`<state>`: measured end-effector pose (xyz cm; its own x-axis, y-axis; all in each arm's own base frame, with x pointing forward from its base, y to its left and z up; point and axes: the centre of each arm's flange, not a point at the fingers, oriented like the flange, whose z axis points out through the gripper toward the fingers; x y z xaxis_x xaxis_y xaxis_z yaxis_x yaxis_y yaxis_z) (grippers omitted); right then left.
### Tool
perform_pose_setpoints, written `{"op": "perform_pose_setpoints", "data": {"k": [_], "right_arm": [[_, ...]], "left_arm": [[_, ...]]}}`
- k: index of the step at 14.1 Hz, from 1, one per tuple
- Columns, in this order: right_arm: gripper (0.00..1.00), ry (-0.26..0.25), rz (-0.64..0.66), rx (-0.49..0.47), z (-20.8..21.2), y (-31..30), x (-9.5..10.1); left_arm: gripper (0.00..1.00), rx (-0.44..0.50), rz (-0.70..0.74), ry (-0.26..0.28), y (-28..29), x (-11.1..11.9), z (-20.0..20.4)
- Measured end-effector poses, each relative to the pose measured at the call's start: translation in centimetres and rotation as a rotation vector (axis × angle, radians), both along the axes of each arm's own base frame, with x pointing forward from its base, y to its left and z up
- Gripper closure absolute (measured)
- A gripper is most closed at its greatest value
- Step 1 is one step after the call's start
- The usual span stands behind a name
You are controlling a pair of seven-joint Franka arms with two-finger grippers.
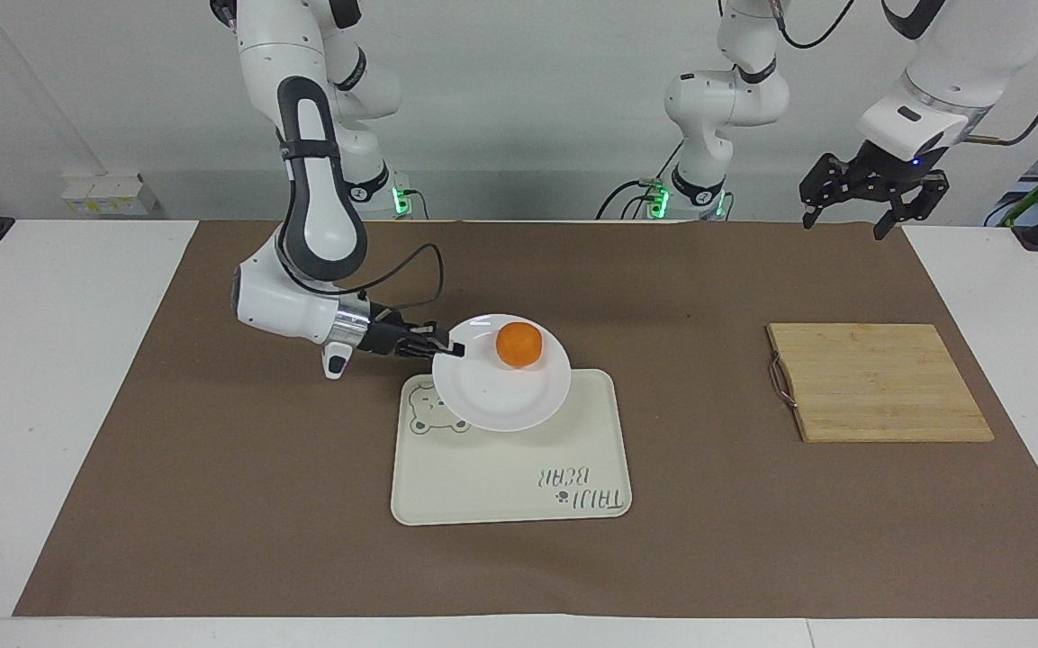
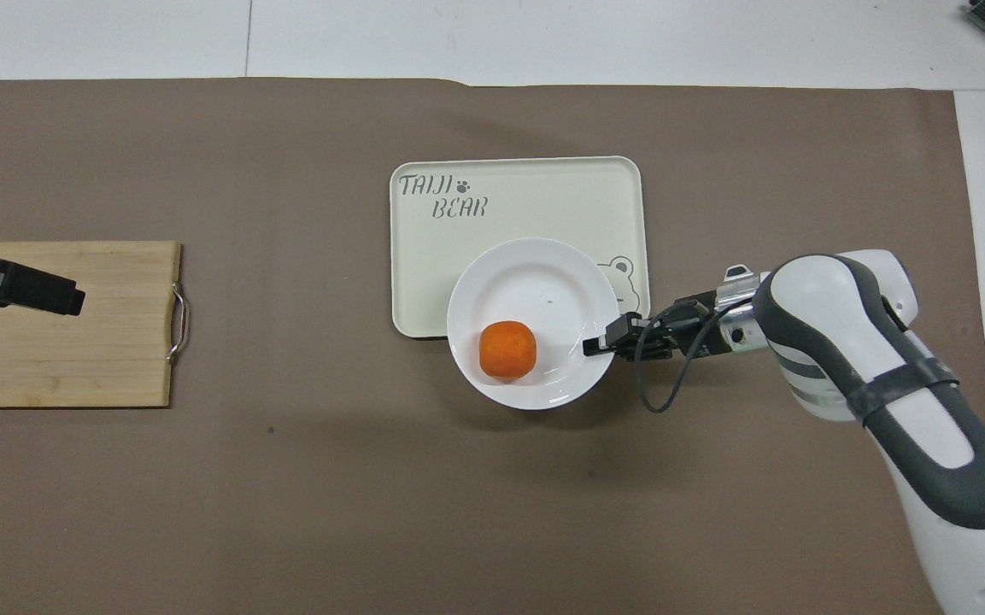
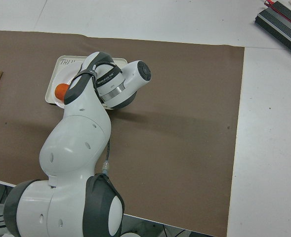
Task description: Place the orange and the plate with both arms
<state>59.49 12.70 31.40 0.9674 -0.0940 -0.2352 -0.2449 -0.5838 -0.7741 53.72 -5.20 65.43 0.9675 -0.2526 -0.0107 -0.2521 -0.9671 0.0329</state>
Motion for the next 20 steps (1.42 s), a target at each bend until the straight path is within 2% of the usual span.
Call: {"op": "perform_pose_setpoints", "data": {"k": [4,7,9,11,13,16,17,18,20], "right_arm": [[0.91,-0.011,-0.030,-0.022,-3.1,0.7,3.6],[0.91,0.000,-0.023,-0.027,-5.8,1.8,5.0],[0.91,-0.028,-0.027,-0.054,-6.2,3.5,5.4],[0.74,-0.052,-0.039,-0.072,-5.9,4.1,5.6],[0.52,-0.082,-0.031,-0.106,-4.8,3.0,6.0],[0.20,-0.177,0.030,-0.235,-0.7,-0.9,6.9],[0.07,-0.192,0.022,-0.255,0.9,-2.0,7.1],[0.00,-0.200,0.012,-0.285,2.5,-2.9,7.1],[0.00,-0.221,0.030,-0.390,5.1,-4.0,7.0]], "left_arm": [[0.00,0.000,0.000,0.000,0.0,0.0,0.0],[0.00,0.000,0.000,0.000,0.0,0.0,0.0],[0.00,0.000,0.000,0.000,0.0,0.0,0.0],[0.00,0.000,0.000,0.000,0.0,0.0,0.0],[0.00,0.000,0.000,0.000,0.0,0.0,0.0],[0.00,0.000,0.000,0.000,0.0,0.0,0.0],[0.00,0.000,0.000,0.000,0.0,0.0,0.0],[0.00,0.000,0.000,0.000,0.0,0.0,0.0],[0.00,0.000,0.000,0.000,0.0,0.0,0.0]]}}
